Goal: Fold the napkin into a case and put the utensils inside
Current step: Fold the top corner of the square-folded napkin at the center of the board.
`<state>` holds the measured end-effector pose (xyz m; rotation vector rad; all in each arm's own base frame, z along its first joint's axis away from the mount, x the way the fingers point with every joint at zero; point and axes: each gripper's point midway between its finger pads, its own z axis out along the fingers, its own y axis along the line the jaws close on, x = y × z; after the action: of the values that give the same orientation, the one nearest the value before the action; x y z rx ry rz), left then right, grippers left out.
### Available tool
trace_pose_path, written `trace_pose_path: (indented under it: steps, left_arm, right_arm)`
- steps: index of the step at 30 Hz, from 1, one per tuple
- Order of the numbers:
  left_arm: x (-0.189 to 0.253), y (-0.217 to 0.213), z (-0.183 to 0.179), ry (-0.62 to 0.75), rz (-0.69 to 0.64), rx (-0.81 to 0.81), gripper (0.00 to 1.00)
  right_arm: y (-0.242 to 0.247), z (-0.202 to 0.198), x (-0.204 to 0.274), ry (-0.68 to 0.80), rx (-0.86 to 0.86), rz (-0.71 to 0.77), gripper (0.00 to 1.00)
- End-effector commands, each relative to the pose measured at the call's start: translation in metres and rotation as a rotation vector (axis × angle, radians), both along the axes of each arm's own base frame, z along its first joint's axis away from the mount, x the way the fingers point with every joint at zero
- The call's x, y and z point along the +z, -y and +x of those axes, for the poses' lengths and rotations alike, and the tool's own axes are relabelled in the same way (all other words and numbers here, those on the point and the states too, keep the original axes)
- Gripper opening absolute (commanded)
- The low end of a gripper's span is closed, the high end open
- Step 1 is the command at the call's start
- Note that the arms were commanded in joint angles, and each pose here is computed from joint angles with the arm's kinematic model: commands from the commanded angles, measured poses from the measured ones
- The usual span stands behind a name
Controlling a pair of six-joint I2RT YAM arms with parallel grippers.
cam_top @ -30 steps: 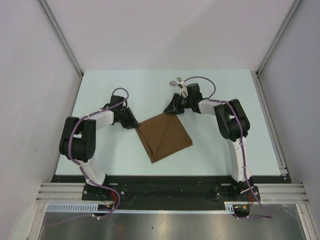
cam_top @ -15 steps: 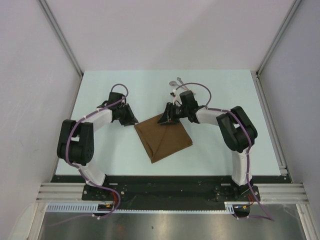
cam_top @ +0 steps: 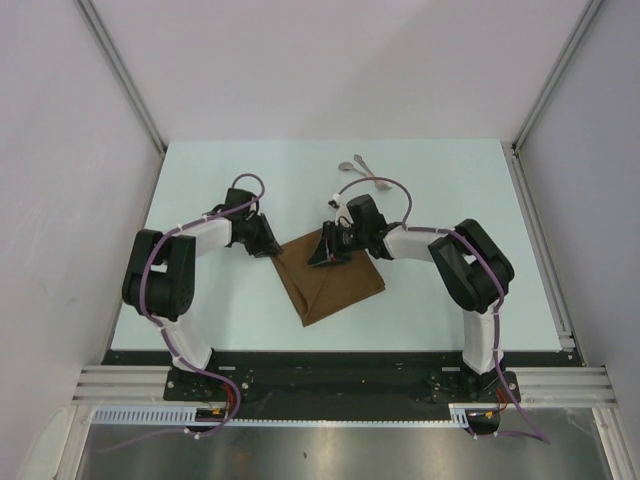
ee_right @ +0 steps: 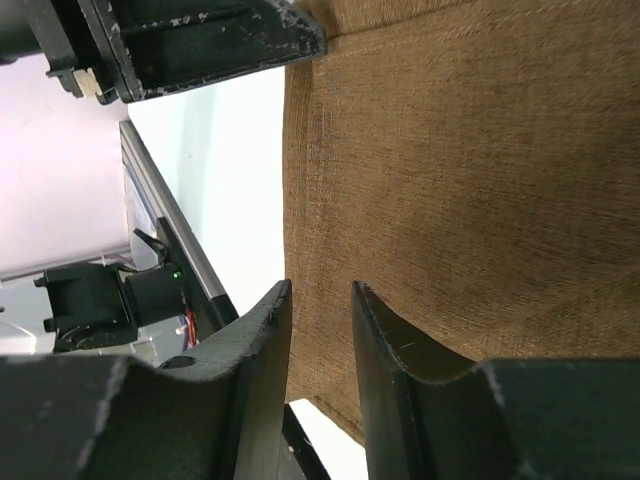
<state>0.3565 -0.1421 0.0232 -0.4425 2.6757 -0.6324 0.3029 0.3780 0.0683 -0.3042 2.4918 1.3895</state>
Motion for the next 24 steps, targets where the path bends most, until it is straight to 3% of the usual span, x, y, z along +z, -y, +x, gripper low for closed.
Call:
trace_pose_path:
  steps: [1,10,21,24]
  left_arm:
    - [0.003,0.005,0.006,0.022,-0.003,-0.020,0.30]
    - [0.007,-0.005,0.005,0.020,0.068,-0.022,0.37]
    - [-0.010,-0.003,-0.007,-0.035,0.138,-0.049,0.38]
    - [-0.018,0.000,-0.007,-0.055,0.146,-0.062,0.33]
  right_arm:
    - [-0.004,-0.007,0.010,0.041,0.013,0.012,0.35]
    - [-0.002,-0.019,0.005,0.028,0.016,0.001,0.35]
    - [-0.001,-0.021,0.002,0.027,0.014,0.004,0.35]
    - [-0.003,-0.022,0.001,0.023,0.016,0.005,0.35]
